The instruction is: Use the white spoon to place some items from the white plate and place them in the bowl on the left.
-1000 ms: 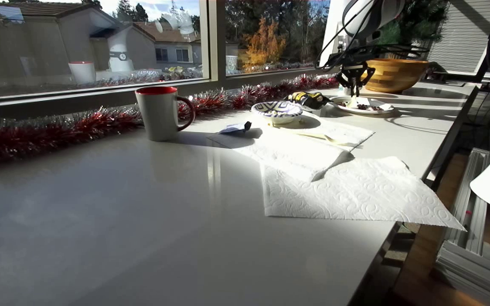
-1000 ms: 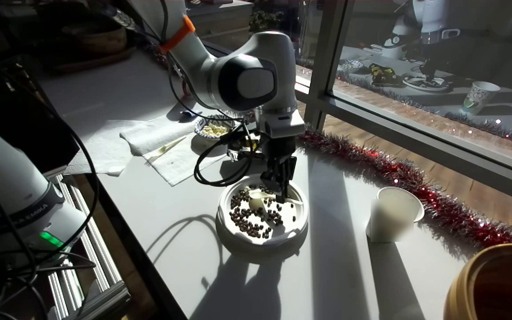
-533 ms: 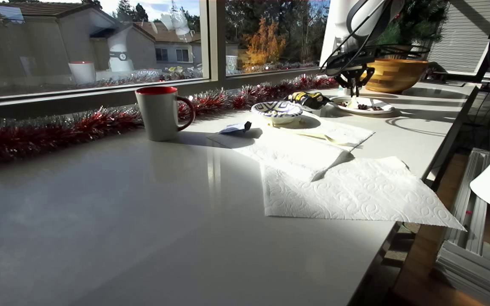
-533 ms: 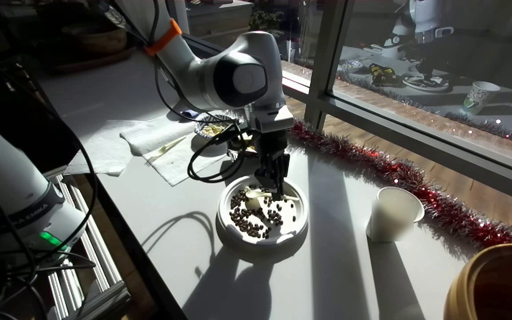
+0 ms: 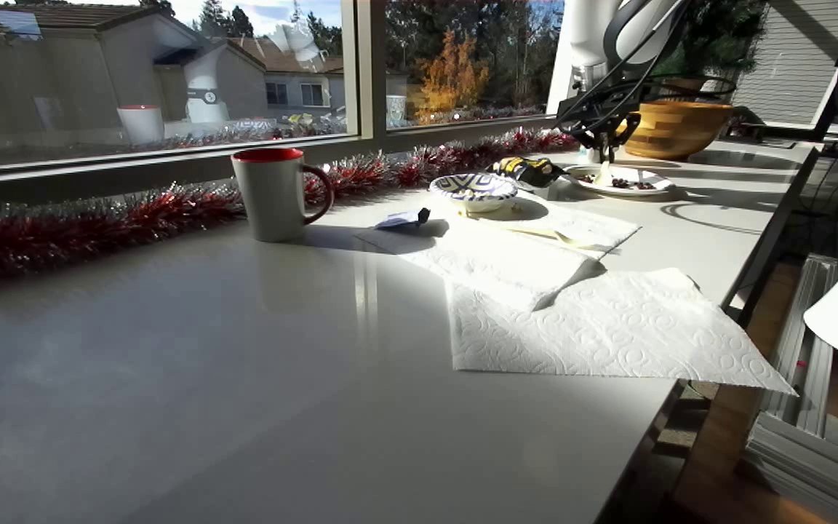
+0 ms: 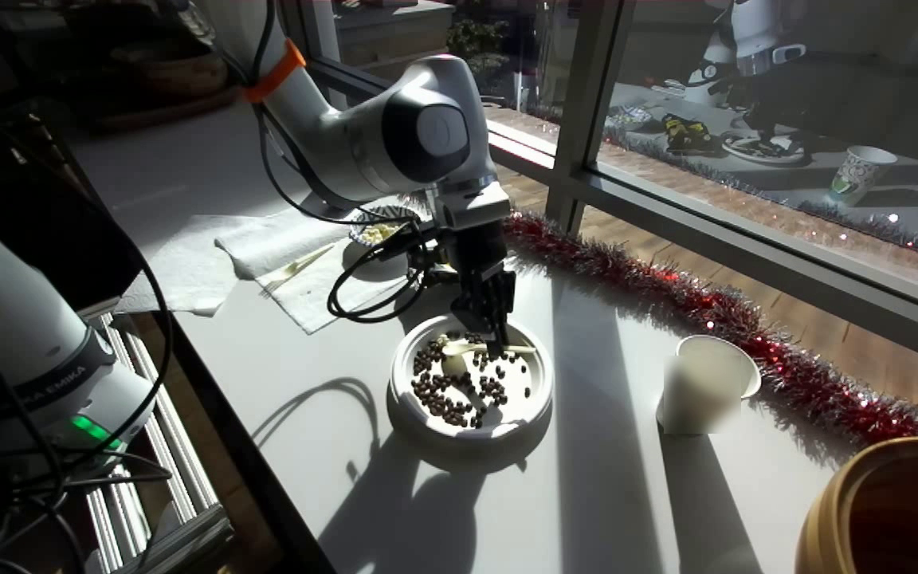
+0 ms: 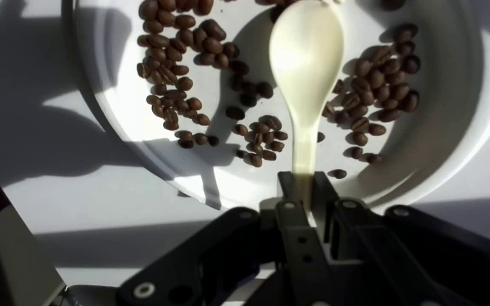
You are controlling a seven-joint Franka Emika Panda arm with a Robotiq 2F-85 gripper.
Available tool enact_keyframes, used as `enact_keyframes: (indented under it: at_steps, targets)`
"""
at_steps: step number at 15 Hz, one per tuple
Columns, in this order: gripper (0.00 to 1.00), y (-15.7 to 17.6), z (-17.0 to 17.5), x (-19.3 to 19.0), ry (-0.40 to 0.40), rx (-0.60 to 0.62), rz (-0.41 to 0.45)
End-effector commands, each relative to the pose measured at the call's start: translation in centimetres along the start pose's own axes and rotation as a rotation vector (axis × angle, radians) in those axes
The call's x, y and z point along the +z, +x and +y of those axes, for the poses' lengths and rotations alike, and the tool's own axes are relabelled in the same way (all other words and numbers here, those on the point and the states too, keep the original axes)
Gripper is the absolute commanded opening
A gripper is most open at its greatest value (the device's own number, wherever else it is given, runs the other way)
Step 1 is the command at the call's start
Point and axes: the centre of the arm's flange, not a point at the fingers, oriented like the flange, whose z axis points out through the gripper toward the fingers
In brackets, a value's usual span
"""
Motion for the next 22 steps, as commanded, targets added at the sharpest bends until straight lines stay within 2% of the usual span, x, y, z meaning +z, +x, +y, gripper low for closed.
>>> enact_keyframes:
  at_steps: [1, 8, 17, 22]
  targets:
    - [0.03, -1.4, 0.7, -0.9, 0.023, 0.036, 0.02]
    - [0.03, -2.6, 0.1, -0.8, 0.026, 0.053, 0.037]
    - [0.03, -2.2, 0.9, 0.7, -0.002, -0.034, -0.03]
    - [0.03, -1.5, 1.6, 0.7, 0.016, -0.078, -0.002]
